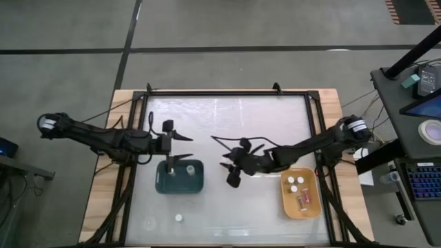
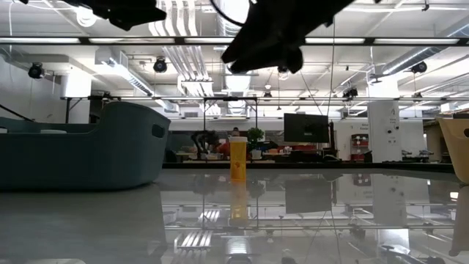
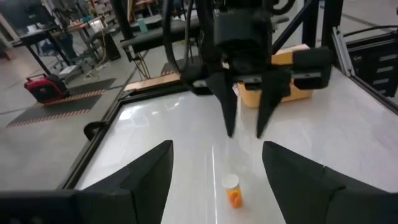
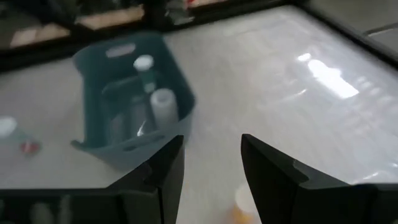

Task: Pick and place medicine bottles into bin by pill shape (circle, oval)
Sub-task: Put the orange bottled capsules into the yellow bin

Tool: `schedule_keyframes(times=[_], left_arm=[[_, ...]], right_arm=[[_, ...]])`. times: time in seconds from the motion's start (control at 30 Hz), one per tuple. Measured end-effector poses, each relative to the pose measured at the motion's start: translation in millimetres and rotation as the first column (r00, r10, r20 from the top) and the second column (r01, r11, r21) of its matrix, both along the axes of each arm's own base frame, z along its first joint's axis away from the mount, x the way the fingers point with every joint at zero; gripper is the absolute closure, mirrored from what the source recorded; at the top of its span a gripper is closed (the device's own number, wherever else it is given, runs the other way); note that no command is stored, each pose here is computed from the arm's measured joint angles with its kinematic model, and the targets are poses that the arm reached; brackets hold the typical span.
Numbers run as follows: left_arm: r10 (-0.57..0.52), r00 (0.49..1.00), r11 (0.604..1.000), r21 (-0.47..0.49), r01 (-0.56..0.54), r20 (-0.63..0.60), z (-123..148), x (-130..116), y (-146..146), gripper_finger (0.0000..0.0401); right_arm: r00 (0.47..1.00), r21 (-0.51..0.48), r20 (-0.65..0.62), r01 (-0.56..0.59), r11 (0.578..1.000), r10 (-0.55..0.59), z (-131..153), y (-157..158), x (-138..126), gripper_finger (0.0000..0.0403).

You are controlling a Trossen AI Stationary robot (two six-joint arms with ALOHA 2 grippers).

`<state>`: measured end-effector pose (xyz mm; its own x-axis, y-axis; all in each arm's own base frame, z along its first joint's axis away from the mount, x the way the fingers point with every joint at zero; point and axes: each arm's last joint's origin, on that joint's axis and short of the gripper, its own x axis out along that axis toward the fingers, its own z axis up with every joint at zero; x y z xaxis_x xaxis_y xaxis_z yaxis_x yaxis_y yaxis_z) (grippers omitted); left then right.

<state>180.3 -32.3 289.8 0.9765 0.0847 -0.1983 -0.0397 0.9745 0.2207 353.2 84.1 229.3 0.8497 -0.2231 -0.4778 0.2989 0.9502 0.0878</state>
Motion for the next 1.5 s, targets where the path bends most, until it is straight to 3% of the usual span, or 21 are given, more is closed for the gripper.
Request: schedule_keyframes(times=[0.23,0.47,0.77,0.93,1.2,1.5], left_arm=[[0.000,1.000,1.000,-0.001,0.000,0.005,-0.8,-13.6,3.1,0.0170],[-0.002,1.000,1.000,0.004,0.002,0.031,-3.6,-24.0,5.5,0.0170],[-0.002,0.998,1.000,-0.008,0.002,0.069,-1.1,-33.0,7.5,0.0170],[-0.002,0.997,1.000,-0.009,0.002,0.072,-1.5,-33.9,7.7,0.0170],[-0.002,0.998,1.000,-0.007,0.003,0.067,-2.1,-33.0,7.5,0.0170],[-0.003,0.998,1.000,-0.005,0.003,0.066,-2.4,-32.5,7.4,0.0170]], right_arm=[[0.977,-0.054,-0.212,-0.037,0.998,0.024,0.2,-5.4,24.4,0.0255],[0.914,-0.085,-0.406,-0.042,0.996,0.004,-5.2,-3.7,32.7,0.0254],[0.905,-0.063,-0.426,-0.018,0.998,-0.010,-10.5,-12.3,36.5,0.0244],[0.905,-0.049,-0.423,0.021,0.999,-0.040,-14.0,-19.5,36.6,0.0198],[0.892,-0.088,-0.453,-0.036,0.995,-0.008,-21.6,-19.3,33.5,0.0132],[0.908,-0.082,-0.419,-0.020,0.996,-0.017,-40.0,-25.1,30.9,0.0128]])
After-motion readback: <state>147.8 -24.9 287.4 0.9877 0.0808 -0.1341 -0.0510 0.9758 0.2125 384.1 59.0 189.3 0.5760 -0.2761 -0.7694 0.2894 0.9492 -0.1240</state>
